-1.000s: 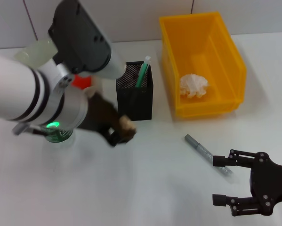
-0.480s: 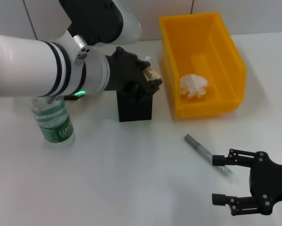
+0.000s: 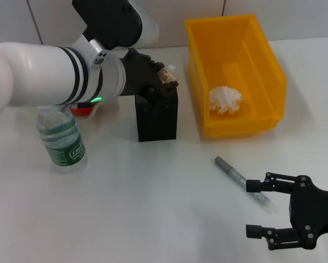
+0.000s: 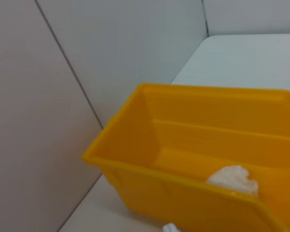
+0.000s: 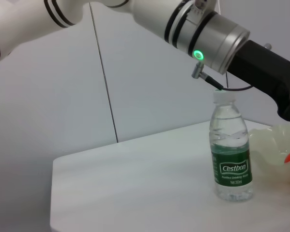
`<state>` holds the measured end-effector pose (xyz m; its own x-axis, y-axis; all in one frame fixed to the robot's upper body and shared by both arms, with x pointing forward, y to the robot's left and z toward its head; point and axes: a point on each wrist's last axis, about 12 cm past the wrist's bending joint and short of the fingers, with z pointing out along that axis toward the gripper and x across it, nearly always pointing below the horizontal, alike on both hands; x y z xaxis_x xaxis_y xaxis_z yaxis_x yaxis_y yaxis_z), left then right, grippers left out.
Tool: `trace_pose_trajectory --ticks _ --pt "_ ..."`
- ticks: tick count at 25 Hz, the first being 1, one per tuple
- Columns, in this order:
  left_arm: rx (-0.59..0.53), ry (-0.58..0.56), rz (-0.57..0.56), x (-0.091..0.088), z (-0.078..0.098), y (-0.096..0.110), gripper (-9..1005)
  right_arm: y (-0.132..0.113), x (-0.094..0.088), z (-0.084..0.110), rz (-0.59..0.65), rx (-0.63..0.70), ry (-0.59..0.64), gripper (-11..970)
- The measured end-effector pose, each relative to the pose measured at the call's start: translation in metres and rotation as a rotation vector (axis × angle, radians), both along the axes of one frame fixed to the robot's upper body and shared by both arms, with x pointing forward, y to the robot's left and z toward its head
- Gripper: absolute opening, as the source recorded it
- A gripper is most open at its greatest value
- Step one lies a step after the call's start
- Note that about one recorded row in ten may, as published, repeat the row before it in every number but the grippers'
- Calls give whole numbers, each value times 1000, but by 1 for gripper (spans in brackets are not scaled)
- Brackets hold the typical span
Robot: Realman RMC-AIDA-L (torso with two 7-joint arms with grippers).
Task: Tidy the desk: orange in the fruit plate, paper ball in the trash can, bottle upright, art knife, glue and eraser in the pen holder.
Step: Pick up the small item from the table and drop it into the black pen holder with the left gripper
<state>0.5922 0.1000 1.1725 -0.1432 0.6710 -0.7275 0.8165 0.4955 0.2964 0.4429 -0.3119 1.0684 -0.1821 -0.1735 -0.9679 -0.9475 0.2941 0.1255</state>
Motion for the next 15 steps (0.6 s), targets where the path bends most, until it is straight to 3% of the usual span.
trace_pose_trajectory --ticks 15 --pt "-4 2 27 5 -6 3 439 0 0 0 1 0 -1 816"
